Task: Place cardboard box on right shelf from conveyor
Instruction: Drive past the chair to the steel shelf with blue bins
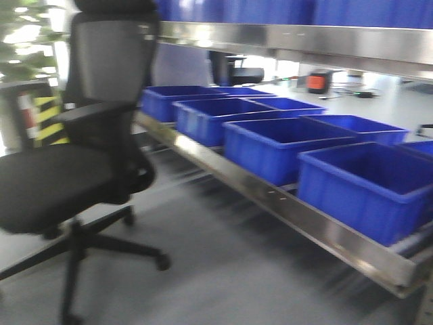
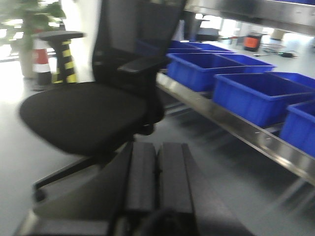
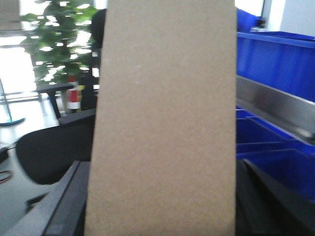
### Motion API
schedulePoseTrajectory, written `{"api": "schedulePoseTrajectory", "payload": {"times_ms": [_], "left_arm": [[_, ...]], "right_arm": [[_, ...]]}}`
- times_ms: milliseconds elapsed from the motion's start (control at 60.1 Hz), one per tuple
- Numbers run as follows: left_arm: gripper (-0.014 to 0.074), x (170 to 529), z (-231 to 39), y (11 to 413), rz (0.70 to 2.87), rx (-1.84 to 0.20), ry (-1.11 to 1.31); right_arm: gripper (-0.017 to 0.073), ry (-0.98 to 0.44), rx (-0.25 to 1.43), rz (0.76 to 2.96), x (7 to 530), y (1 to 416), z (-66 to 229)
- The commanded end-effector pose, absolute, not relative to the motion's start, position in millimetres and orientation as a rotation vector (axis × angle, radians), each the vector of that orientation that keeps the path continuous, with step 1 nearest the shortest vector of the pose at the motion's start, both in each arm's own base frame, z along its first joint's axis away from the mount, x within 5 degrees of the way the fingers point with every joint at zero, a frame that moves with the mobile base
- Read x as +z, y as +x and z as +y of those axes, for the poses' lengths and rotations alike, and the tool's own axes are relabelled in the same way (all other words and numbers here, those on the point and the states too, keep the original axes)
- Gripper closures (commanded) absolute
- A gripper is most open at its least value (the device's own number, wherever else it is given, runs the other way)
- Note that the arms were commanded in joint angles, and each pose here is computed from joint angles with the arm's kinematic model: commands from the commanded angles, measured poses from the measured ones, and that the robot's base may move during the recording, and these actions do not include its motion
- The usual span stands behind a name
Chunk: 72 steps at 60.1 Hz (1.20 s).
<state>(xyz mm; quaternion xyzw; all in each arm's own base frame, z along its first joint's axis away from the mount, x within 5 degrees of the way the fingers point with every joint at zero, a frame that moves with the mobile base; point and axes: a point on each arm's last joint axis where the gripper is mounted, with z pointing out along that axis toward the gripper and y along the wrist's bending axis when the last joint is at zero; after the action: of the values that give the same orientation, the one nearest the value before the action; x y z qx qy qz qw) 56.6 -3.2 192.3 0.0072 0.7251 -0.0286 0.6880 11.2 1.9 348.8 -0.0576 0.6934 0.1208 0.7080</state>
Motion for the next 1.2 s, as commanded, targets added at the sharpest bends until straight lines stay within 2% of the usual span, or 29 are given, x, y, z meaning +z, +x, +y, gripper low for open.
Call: {"api": "schedulePoseTrajectory", "payload": {"times_ms": [0,1181], "left_arm": [[0.071,198.3,-3.0,55.8,1.528,-0.071,0.011],[0.071,198.3,-0.2,55.9,1.528,-0.031,-0.027]], "right_arm": [[0.0449,-0.123,0.259,1.432,366.0,11.7,1.9],[0.0449,-0.123,0.259,1.432,366.0,11.7,1.9]]}}
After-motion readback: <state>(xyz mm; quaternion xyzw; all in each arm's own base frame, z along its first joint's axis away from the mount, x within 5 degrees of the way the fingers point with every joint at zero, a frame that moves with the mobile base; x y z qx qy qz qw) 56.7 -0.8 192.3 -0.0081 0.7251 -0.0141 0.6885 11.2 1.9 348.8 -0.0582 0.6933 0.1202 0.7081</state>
